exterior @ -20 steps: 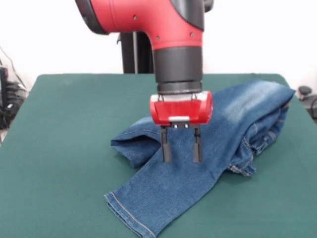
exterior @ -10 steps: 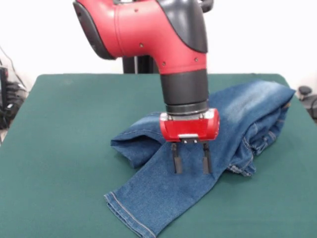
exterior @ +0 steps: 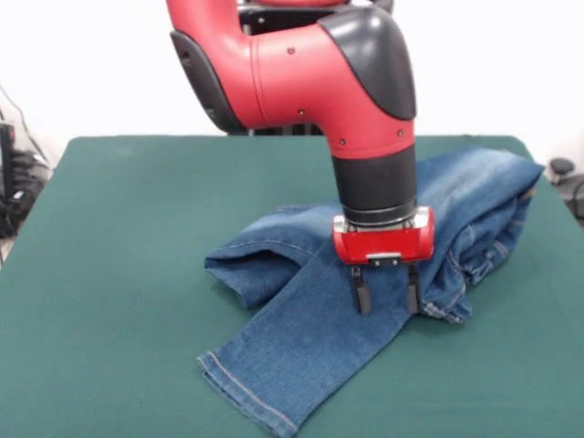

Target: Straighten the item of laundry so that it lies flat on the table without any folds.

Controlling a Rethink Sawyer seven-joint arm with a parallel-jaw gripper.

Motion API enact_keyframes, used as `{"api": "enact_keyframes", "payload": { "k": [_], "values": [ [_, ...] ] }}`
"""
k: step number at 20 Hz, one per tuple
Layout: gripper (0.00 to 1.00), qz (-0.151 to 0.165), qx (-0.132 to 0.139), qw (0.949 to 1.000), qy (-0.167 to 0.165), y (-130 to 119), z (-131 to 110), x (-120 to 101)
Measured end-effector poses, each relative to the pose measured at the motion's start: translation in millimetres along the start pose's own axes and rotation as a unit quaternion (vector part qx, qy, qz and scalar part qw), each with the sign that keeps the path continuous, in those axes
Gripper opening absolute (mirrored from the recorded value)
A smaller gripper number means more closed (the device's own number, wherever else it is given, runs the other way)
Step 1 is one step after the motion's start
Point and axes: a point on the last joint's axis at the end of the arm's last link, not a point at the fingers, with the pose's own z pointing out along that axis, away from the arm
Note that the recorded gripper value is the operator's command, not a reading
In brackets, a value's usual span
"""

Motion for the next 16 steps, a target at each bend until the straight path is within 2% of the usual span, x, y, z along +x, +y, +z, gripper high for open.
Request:
{"api": "enact_keyframes", "payload": {
  "k": [2, 7, 11, 14, 15, 16],
  "values": [
    [1.0, 0.003, 0.004, 0.9997, 0.023, -3.7, 0.6, 6.0],
    [1.0, -0.003, 0.012, 0.9988, 0.046, -2.3, -3.2, 11.3],
    [1.0, -0.025, 0.045, 0.9957, 0.077, 2.4, -14.5, 23.2],
    [1.0, -0.035, 0.058, 0.9944, 0.08, 5.2, -19.4, 26.1],
    [0.0, -0.041, 0.068, 0.9939, 0.076, 5.6, -24.0, 25.7],
    [0.0, -0.042, 0.068, 0.9939, 0.076, 5.4, -24.2, 25.8]
  ]
}}
